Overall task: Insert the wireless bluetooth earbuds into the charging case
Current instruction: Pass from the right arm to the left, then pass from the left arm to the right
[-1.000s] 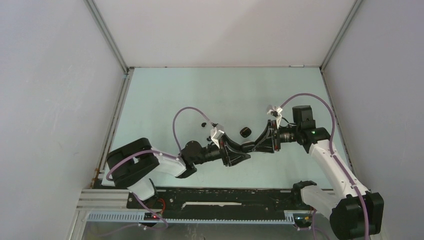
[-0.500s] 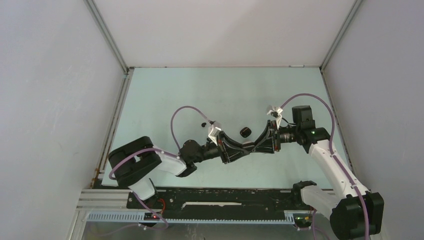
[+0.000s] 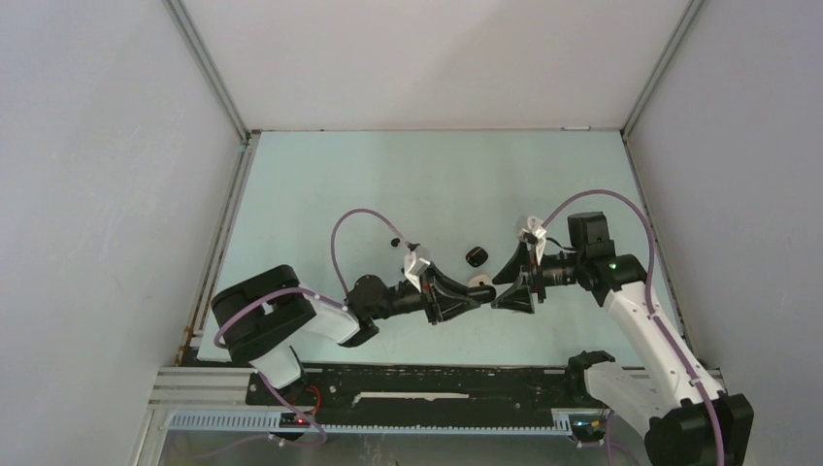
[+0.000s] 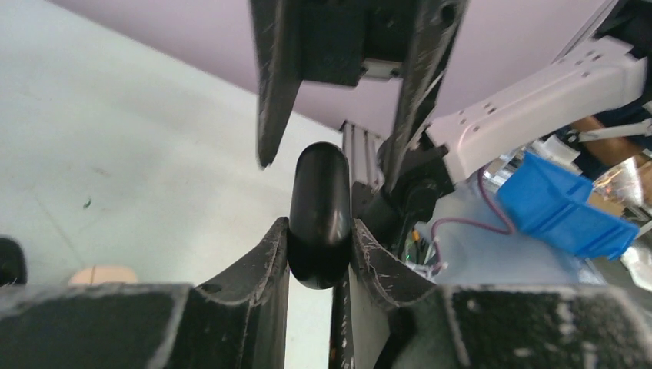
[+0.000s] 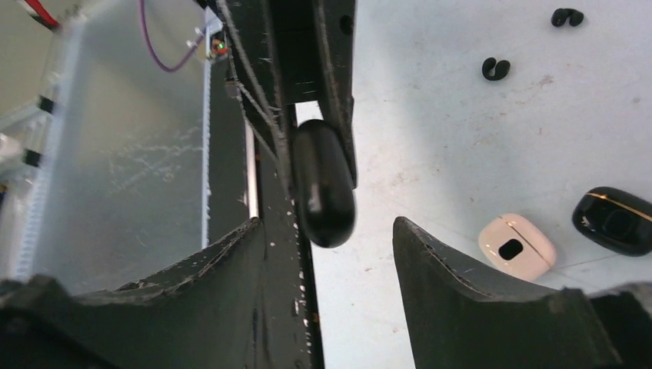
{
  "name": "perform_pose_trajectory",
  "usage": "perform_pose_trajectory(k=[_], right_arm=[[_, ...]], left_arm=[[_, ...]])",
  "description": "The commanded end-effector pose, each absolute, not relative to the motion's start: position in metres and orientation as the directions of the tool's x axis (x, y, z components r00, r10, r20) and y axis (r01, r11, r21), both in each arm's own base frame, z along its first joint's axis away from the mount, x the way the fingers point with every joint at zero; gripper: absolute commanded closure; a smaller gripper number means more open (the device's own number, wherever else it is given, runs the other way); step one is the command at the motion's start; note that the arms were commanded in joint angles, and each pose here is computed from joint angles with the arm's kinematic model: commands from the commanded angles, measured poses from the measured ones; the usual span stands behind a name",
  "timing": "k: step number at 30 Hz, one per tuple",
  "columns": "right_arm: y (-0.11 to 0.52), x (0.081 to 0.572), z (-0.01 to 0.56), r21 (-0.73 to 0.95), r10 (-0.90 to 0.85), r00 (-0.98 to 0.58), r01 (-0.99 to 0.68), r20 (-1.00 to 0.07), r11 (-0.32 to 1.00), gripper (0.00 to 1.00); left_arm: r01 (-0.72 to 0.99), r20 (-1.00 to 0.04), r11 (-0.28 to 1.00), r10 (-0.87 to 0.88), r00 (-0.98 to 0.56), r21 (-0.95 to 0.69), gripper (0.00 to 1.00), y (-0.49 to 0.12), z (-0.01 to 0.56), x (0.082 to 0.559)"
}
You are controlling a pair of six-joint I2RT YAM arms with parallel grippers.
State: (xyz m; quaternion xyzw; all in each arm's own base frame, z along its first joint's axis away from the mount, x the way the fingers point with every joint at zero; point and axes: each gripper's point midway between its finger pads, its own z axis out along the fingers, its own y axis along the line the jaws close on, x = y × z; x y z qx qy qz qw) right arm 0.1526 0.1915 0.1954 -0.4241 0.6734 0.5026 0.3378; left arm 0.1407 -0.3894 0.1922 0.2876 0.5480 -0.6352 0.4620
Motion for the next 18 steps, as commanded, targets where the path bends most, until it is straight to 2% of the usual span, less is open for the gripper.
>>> perform_pose_trajectory(k=[1, 6, 13, 18], right_arm=[[0.189, 0.15, 0.198, 0.204, -0.317, -0.237, -0.97, -0.918, 0.132, 0.34], [0.195, 0.146, 0.185, 0.171, -0.39, -0.198, -0.98, -0.899, 0.104, 0.33], [0.205, 0.138, 0.168, 0.171, -0.469, -0.176, -0.984, -0.866, 0.054, 0.34], [0.21, 0.132, 0.161, 0.2, -0.488, -0.184, -0.98, -0.853, 0.019, 0.44]], left_arm=[[0.945, -0.932, 0.066, -0.204, -0.301, -0.32, 1.0, -0.382, 0.172, 0.136], [0.97, -0.977, 0.121, -0.061, -0.206, -0.213, 1.0, -0.382, 0.148, 0.129], [0.987, -0.99, 0.088, -0.052, -0.13, -0.134, 1.0, -0.384, 0.153, 0.122], [0.989, -0.992, 0.09, -0.054, -0.111, -0.115, 1.0, -0.385, 0.156, 0.124]])
